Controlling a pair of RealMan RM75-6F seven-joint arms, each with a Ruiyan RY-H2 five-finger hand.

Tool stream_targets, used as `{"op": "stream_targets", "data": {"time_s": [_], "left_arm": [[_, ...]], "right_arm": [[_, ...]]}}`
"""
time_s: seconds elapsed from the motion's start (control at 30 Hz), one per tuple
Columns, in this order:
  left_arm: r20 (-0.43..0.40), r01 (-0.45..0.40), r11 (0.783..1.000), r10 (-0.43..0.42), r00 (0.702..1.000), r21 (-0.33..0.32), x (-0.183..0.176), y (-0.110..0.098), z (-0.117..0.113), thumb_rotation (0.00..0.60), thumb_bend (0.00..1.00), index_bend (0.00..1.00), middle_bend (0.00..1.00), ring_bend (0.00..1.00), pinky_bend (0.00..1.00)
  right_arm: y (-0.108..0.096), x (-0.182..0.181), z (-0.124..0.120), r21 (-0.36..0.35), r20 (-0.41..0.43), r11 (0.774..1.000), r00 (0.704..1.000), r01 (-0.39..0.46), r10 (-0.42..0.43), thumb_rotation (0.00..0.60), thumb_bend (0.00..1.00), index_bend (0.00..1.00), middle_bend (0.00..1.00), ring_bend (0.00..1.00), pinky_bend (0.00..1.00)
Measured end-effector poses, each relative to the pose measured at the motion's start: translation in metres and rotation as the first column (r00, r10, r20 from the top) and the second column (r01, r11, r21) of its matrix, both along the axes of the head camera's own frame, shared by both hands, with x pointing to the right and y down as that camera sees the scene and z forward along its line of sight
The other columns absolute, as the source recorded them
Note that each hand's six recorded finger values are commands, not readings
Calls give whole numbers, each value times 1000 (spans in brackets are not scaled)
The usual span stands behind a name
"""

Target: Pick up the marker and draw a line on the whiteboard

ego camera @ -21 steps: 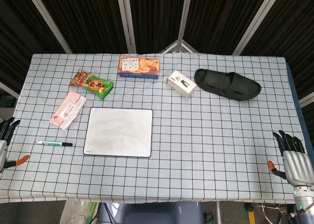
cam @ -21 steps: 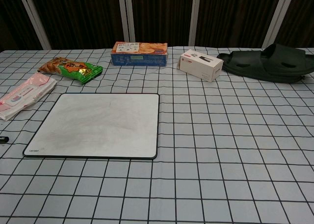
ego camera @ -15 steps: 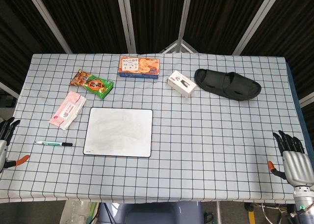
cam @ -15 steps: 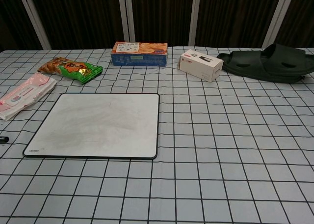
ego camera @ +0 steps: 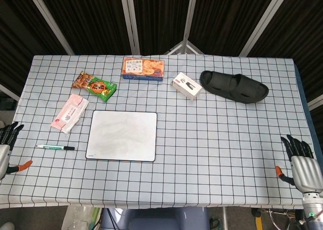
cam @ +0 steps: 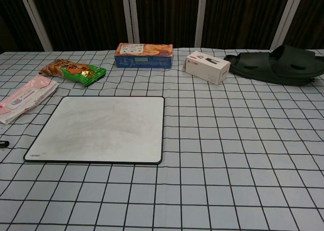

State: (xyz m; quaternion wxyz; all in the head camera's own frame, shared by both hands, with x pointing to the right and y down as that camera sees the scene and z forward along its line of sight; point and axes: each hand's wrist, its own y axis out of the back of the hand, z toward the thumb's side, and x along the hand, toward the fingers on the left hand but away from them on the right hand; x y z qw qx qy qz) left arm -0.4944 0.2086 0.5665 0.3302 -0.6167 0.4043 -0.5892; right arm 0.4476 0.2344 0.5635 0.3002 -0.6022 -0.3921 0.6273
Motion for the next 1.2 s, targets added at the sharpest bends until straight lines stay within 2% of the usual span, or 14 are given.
{"op": "stream_targets", "data": {"time_s": [0.27,0.33,0.57,0.67,0.9,1.2], "left_arm": [[6,-1,999,1,1000,-35,1,-1,7,600,31,13,0,0,0],[3,-4,999,4,1000,-42,3,-2,9,600,80,67,0,0,0],[-9,-34,995,34,999,-99,15,-11,26,600,258,388,12,0,0],[-3,-58,988,58,998,-141,23,-14,40,600,312,447,26,0,0],[24,-114,967,123,992,-227,44,-20,78,600,367,502,39,0,0],[89,-125,952,156,984,-278,47,-23,111,600,434,499,49,0,0]], "right_arm": [[0,-2,0,2,4,1000,1000,7,-7,600,343,0,0,0,0],[0,-3,1,0,4,1000,1000,10,-10,600,343,0,0,0,0],[1,-6,1,4,4,1000,1000,22,-22,600,343,0,0,0,0],[1,-6,2,5,2,1000,1000,23,-23,600,343,0,0,0,0],[0,-5,1,12,2,1000,1000,19,-19,600,343,0,0,0,0],[-1,-5,0,19,6,1000,1000,18,-18,600,343,0,0,0,0]]}}
